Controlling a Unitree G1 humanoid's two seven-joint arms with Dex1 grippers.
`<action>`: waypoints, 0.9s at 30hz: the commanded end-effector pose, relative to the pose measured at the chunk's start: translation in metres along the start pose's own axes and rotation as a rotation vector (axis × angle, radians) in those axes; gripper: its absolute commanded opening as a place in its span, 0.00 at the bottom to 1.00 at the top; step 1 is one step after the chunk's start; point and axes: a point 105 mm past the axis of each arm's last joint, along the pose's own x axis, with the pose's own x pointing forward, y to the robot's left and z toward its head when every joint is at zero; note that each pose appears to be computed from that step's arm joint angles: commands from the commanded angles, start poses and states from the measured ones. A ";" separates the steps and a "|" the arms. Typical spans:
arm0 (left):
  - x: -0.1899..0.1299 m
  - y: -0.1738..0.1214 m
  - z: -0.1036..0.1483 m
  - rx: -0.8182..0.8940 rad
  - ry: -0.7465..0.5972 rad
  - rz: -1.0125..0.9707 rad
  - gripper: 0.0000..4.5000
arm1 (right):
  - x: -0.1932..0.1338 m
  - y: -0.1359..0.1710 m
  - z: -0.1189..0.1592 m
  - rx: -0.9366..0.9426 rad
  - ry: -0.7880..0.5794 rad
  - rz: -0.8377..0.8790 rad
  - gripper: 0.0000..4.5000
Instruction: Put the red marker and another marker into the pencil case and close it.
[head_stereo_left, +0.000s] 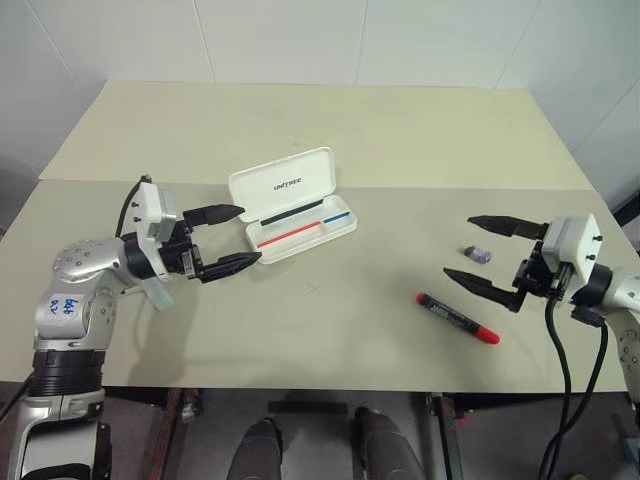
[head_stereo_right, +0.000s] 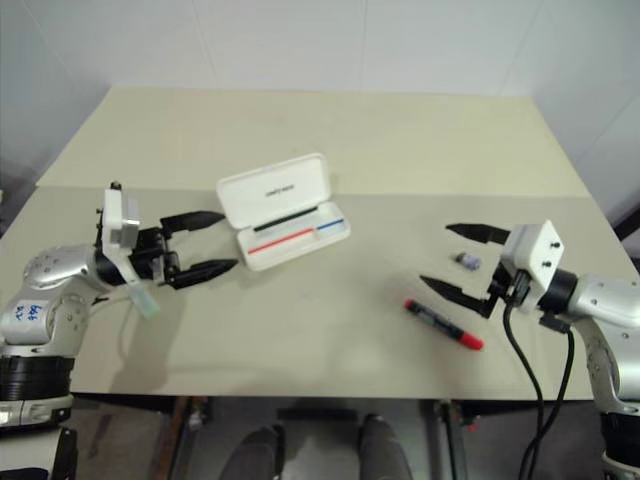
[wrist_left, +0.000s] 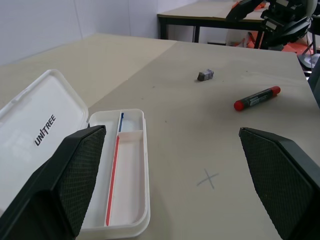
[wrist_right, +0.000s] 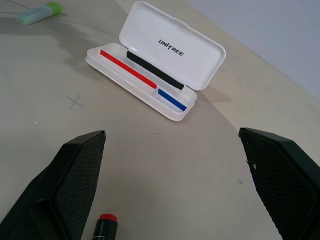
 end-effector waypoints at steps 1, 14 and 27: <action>0.000 -0.002 0.007 0.048 0.007 -0.010 0.99 | 0.001 -0.005 0.011 -0.053 -0.029 -0.010 1.00; 0.009 0.004 -0.003 0.068 0.045 0.013 0.85 | 0.019 0.005 0.010 -0.041 -0.081 -0.005 1.00; 0.047 -0.003 -0.038 0.077 0.154 0.027 0.56 | 0.039 0.025 0.020 -0.041 -0.165 0.007 1.00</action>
